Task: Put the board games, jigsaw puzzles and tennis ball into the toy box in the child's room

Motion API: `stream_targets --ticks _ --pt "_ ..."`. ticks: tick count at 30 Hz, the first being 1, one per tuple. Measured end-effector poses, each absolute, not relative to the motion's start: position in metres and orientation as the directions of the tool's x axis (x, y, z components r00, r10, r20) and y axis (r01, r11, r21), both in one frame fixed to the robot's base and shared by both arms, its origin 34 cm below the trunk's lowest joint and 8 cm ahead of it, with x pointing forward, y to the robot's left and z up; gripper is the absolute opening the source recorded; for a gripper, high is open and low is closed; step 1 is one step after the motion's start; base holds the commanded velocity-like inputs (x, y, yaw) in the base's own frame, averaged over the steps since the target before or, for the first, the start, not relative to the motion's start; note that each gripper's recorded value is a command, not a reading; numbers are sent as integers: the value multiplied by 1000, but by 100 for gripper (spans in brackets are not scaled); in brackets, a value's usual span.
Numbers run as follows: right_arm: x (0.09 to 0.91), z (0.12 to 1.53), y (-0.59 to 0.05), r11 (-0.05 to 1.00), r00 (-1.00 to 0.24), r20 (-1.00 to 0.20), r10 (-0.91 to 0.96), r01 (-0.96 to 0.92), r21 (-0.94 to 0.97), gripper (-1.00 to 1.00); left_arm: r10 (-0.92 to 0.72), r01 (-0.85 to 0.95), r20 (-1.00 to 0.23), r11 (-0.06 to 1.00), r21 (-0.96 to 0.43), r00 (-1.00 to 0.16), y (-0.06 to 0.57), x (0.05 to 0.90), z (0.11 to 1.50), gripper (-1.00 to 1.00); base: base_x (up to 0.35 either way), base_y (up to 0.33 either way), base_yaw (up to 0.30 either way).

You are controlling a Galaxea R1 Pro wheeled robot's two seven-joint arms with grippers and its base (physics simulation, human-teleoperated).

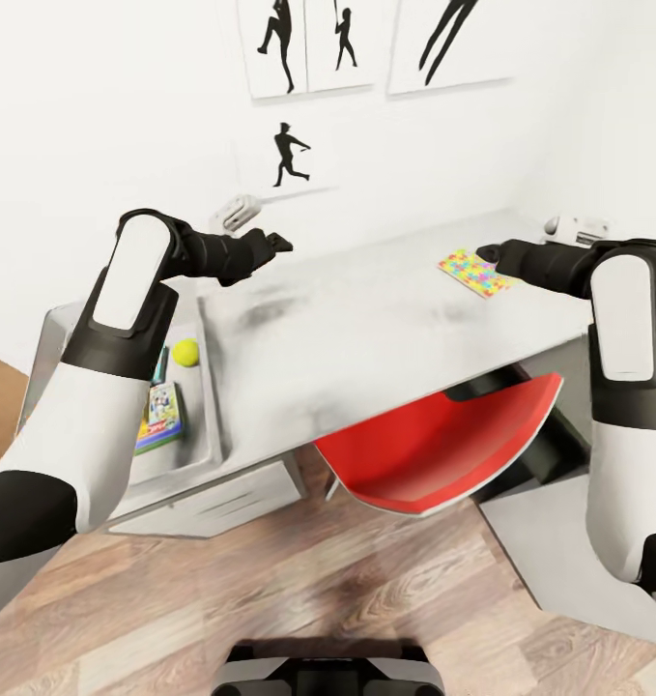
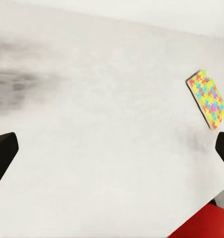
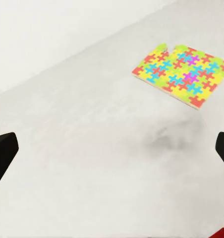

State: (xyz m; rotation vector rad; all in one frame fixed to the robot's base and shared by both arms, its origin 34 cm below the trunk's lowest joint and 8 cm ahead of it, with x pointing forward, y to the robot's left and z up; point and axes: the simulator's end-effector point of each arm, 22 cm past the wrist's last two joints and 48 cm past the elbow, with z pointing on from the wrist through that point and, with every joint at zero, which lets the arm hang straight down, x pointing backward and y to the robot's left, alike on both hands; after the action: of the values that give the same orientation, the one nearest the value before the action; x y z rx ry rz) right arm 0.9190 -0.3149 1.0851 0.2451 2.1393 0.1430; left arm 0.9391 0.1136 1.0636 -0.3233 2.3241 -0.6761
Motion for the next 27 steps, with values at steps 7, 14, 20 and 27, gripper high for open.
stream_targets --ticks 7,14,20,27 --pt "912 1078 -344 971 -536 -810 237 162 177 100 -395 -25 -542 825 -565 -742 94 937 1068 100 0 0 -284" --pt "909 1076 -354 969 -536 -809 243 178 174 100 -392 -21 -540 823 -568 -744 89 936 1068 100 0 0 -284" --pt "907 1073 -362 964 -534 -805 259 196 180 100 -390 -21 -540 823 -567 -746 88 935 1067 100 0 0 -284" --pt "901 1064 -369 959 -542 -794 274 215 184 100 -390 -20 -539 823 -568 -747 87 934 1067 100 0 0 -284"
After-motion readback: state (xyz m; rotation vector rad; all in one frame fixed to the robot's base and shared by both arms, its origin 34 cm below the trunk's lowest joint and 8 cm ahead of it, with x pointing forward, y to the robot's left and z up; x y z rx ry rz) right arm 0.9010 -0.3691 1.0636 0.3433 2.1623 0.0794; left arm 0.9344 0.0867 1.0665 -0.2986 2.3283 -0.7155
